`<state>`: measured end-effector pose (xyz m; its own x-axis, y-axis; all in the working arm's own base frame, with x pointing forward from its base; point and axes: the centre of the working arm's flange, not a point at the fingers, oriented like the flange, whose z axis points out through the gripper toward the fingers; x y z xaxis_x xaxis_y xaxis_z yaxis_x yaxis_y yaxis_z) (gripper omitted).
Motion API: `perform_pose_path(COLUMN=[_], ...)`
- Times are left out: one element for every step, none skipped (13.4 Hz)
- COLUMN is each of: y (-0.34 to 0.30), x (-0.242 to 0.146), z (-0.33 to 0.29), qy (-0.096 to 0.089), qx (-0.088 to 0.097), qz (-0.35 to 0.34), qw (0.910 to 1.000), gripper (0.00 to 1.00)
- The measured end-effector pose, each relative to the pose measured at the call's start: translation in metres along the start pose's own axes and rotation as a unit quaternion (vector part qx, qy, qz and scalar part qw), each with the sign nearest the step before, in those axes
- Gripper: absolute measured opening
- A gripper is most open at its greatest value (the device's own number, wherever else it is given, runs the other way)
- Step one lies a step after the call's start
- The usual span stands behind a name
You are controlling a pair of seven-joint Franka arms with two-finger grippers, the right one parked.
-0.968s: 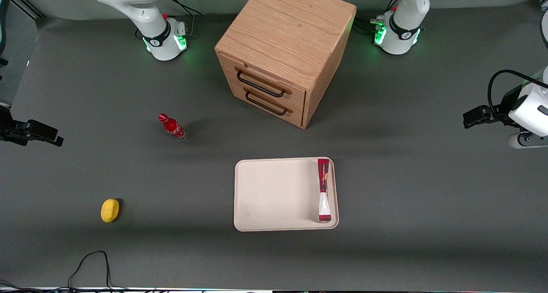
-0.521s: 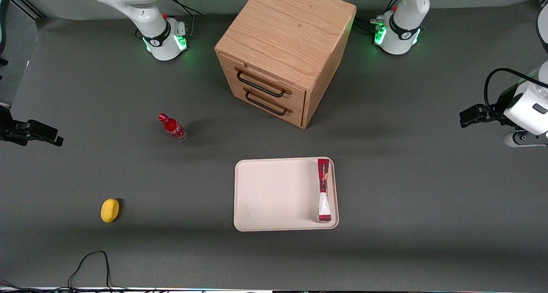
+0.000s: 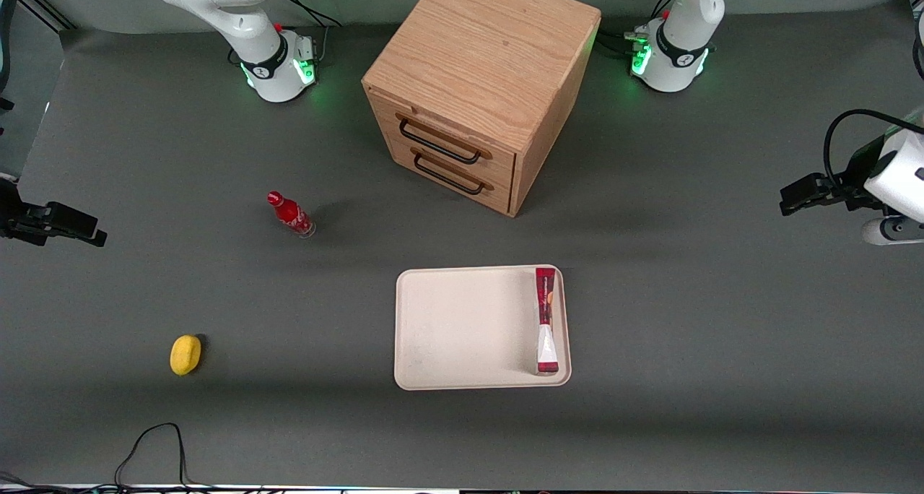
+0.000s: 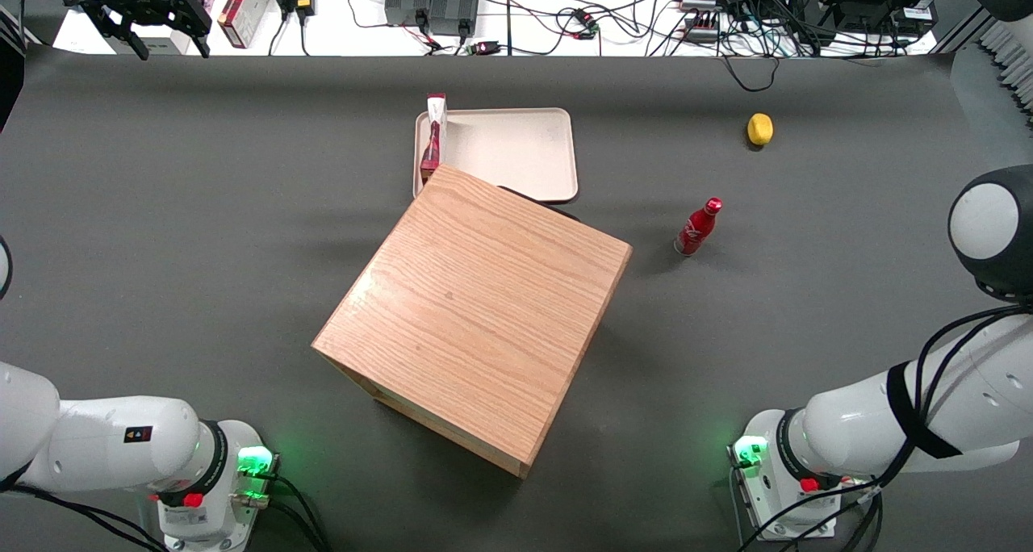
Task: Place red cookie box on tray
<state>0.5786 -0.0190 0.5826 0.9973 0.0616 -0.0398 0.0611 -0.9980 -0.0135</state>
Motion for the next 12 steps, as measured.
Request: perform_pose_path(y=[0.0032,0.0068,0.0089,0.0088,0.0073,0.0057,0.0047,0.0042,0.0042,0.0046,0.0055,0.0069], x=[-0.0030,-0.0058,-0.0082,-0.0093,-0.0096,-0.0097,-0.0099,-0.0102,-0.0105,-0.0107,-0.0109,-0.0111], z=[-0.0002,0.0006,0.0015,0.0022,0.0021,0.0021,0.0020,0.0017,0.0014,0.0014,0.0014,0.0012], qy=[0.001,0.002,0.001,0.000,0.000,0.000,0.000,0.000,0.000,-0.001,-0.001,-0.001], qx=[0.000,0.001,0.002,0.002,0.003,0.003,0.003,0.003,0.002,0.002,0.001,0.000], qz=[0.003,0.006,0.008,0.007,0.006,0.005,0.004,0.003,0.003,0.003,0.004,0.005], qw=[1.0000,1.0000,1.0000,1.0000,1.0000,1.0000,1.0000,1.0000,1.0000,1.0000,1.0000,1.0000], gripper=[1.00,1.00,1.00,1.00,1.00,1.00,1.00,1.00,1.00,1.00,1.00,1.00])
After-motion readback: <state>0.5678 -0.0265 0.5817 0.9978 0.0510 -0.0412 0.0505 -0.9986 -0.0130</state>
